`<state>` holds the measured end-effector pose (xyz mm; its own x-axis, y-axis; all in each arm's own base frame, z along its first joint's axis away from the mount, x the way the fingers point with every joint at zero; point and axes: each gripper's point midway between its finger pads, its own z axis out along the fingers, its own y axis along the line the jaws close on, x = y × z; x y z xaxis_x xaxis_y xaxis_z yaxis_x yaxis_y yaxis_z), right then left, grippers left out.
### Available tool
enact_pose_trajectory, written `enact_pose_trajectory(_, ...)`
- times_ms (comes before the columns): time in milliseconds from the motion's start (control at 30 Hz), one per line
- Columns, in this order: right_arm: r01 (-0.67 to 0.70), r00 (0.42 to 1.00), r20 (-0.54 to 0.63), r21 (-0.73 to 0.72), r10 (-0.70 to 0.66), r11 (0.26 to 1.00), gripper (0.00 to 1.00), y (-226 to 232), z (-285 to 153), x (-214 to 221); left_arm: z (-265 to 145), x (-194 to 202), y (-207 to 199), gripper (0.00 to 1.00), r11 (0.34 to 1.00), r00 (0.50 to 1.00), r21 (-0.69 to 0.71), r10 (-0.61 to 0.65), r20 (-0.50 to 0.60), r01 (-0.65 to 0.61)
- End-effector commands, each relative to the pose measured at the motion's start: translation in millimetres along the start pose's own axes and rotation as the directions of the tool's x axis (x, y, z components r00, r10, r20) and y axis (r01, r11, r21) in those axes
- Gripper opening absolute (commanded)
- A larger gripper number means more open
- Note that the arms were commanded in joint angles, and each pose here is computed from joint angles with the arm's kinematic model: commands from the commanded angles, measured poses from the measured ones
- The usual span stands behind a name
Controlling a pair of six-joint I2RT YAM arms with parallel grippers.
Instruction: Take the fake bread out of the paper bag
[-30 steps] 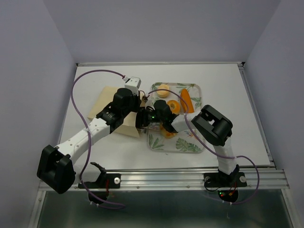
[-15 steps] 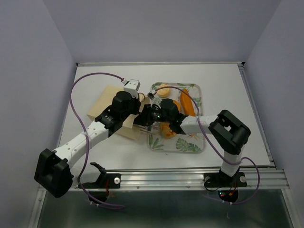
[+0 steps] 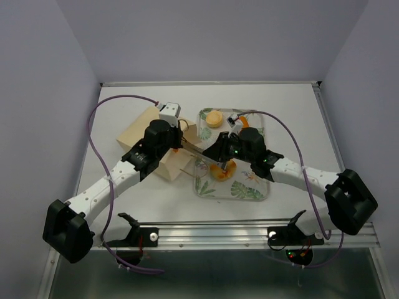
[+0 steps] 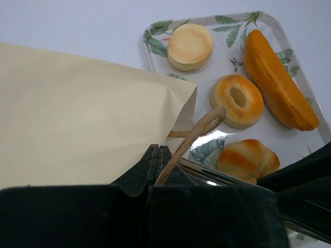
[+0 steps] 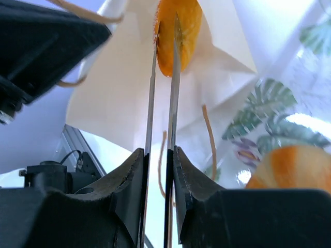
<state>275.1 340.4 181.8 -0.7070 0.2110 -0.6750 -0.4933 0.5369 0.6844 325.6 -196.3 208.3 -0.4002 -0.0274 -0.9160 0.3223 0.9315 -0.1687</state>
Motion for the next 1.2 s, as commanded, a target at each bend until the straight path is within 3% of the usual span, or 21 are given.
enact_pose_trajectory(0, 0.028, 1.000, 0.010, 0.002, -0.029, 1.000, 0.02, 4.9, -24.9, 0.2, -9.5, -30.6, -4.7, 0.00, 1.000, 0.996, 0.013, 0.003, 0.090, -0.004)
enact_pose_trajectory(300, 0.104, 0.993, 0.047, -0.012, -0.104, 0.994, 0.02, 25.0, -79.2, -4.0, -2.0, -33.5, -0.3, 0.00, 1.000, 0.996, -0.025, 0.001, 0.084, 0.001)
enact_pose_trajectory(433, 0.105, 0.990, 0.079, 0.109, -0.114, 0.988, 0.02, 22.0, -110.3, -18.6, 2.9, -34.6, 0.7, 0.00, 0.999, 0.996, -0.042, -0.022, 0.083, 0.026)
enact_pose_trajectory(467, 0.105, 0.982, 0.133, 0.189, -0.132, 0.976, 0.02, 12.6, -121.8, -32.7, 3.2, -35.7, 2.2, 0.00, 0.998, 0.996, -0.051, -0.025, 0.088, 0.030)
enact_pose_trajectory(667, 0.001, 0.981, 0.161, 0.559, -0.110, 0.829, 0.03, -41.9, -179.5, -37.8, -2.3, -50.2, 11.5, 0.00, 0.992, 0.989, -0.106, -0.050, 0.138, 0.064)
enact_pose_trajectory(967, -0.089, 0.996, 0.081, 0.716, 0.045, 0.692, 0.05, -67.2, -222.8, 3.8, -15.9, -71.5, 26.1, 0.00, 0.973, 0.975, -0.190, -0.093, 0.202, 0.132)
enact_pose_trajectory(1000, -0.086, 0.996, 0.078, 0.726, 0.043, 0.682, 0.06, -69.0, -225.6, 4.7, -17.0, -75.1, 28.0, 0.00, 0.968, 0.970, -0.201, -0.109, 0.216, 0.153)
enact_pose_trajectory(1133, -0.069, 0.998, 0.051, 0.710, 0.046, 0.701, 0.28, -62.8, -224.8, 5.3, -19.6, -94.2, 25.1, 0.00, 0.955, 0.948, -0.189, -0.173, 0.266, 0.228)
enact_pose_trajectory(1167, -0.063, 0.998, 0.047, 0.703, 0.042, 0.708, 0.39, -59.8, -224.2, 3.2, -20.2, -98.1, 25.7, 0.00, 0.950, 0.942, -0.193, -0.188, 0.279, 0.247)
